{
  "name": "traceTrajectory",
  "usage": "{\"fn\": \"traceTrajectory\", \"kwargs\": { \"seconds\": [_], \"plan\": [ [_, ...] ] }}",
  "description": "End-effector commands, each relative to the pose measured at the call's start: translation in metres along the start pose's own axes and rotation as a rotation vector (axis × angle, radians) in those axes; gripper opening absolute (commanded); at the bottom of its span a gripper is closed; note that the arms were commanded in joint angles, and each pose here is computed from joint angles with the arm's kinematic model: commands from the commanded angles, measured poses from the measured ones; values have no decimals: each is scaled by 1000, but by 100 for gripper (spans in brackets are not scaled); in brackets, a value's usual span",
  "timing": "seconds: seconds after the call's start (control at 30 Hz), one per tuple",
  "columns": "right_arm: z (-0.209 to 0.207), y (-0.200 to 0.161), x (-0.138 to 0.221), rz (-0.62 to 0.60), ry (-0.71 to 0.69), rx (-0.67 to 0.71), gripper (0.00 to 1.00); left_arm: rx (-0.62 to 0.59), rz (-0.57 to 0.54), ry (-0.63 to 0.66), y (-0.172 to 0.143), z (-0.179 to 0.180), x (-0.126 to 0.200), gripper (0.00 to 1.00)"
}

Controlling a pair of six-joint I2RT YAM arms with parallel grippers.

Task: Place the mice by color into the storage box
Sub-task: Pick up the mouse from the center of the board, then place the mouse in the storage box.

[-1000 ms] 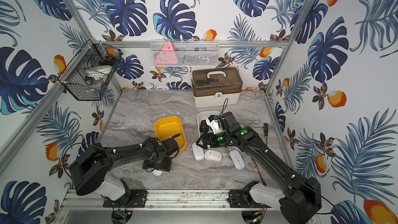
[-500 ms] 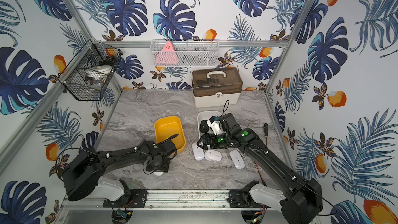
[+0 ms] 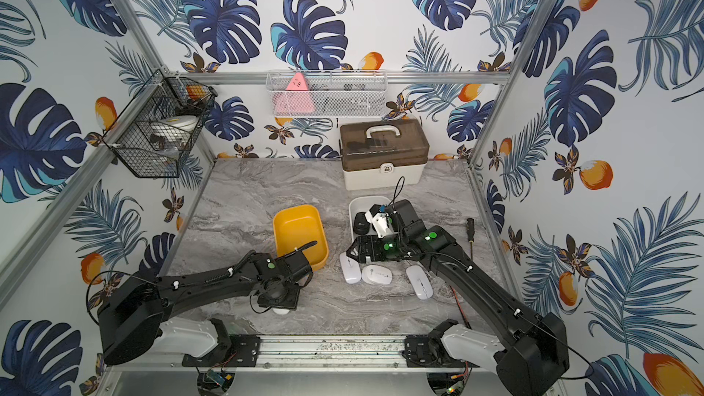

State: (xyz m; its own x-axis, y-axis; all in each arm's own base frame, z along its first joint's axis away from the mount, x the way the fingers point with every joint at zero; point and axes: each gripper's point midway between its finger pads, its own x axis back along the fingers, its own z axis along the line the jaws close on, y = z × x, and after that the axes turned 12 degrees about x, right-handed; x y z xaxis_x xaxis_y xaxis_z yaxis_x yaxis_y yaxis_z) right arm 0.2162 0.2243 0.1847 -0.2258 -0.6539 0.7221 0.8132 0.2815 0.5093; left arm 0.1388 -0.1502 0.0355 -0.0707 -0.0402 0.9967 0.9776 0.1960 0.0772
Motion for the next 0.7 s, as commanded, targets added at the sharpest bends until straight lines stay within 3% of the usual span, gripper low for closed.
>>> {"fn": "traceTrajectory", "kwargs": {
  "seconds": [0.0,0.2,0.47,0.67],
  "plan": [
    [1,1,-1,-9,10,1,100,25,-13,38,-11,7,14,60],
    [1,3,-5,-6,12,5,100,11,-1,0,-46,1,34,60],
    [2,12,-7,-2,13,23,100,-108,9,-26,-94,-24,64,59],
    [2,19,-2,-15,-3,37,100,-160,-58,-49,-82,-58,99,59]
  ]
}}
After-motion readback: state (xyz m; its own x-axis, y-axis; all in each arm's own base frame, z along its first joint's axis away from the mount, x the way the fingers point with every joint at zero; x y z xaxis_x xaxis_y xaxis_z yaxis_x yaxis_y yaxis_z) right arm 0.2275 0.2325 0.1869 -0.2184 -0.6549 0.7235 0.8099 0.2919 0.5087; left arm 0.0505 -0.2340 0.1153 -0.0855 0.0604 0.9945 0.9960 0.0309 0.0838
